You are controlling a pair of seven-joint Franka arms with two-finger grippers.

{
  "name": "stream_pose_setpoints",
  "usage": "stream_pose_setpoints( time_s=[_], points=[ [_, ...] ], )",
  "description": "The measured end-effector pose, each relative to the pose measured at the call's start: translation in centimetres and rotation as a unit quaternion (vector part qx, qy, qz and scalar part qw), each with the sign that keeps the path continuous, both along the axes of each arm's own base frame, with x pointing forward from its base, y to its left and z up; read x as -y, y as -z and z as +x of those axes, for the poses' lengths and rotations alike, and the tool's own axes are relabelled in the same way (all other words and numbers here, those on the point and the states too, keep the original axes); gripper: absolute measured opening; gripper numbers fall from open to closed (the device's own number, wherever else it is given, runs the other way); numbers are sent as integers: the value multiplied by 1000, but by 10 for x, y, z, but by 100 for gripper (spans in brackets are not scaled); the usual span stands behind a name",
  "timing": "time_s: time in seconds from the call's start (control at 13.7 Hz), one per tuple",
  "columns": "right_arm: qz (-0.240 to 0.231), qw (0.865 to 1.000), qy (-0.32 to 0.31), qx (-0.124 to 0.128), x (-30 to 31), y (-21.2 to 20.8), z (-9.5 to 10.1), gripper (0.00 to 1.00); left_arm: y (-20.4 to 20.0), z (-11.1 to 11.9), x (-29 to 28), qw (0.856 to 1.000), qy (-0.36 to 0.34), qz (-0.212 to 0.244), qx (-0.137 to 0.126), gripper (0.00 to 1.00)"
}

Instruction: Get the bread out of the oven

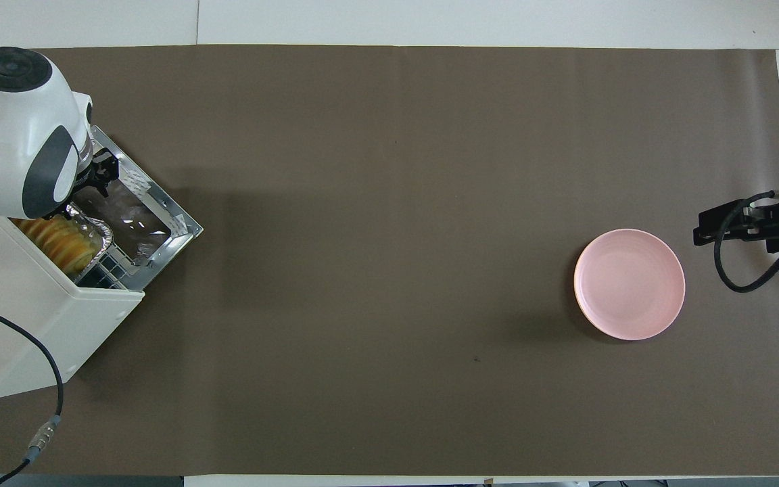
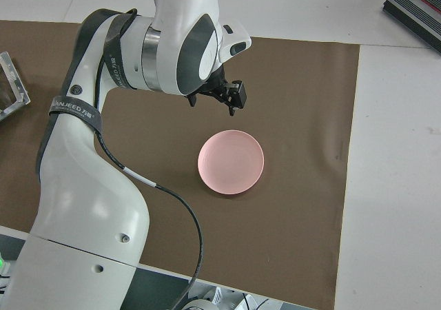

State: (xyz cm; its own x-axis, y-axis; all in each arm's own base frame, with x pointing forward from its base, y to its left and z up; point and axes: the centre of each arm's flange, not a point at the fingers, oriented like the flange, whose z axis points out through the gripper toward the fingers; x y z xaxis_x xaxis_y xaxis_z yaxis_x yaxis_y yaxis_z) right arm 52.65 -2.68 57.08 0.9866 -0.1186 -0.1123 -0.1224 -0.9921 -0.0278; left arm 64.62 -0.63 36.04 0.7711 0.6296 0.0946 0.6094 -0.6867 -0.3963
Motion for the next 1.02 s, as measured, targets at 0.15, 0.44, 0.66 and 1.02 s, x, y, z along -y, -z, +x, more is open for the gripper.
stream_pose_setpoints(
  time_s=[0.15,0.44,0.66,1.02],
  points=[
    [0,1000,0,-1,0,1,0,100,-1,-1,-4,1000,0,0,-1,69],
    [0,1000,0,-1,0,1,-1,100,-2,-1,-7,1000,-2,0,-1,44],
    [0,1000,0,-1,0,1,-1,100,-2,-1,-6,1000,-1,0,-1,7],
    [0,1000,0,-2,0,1,-1,100,-4,-2,15,1000,14,-7,1,2]
  ],
)
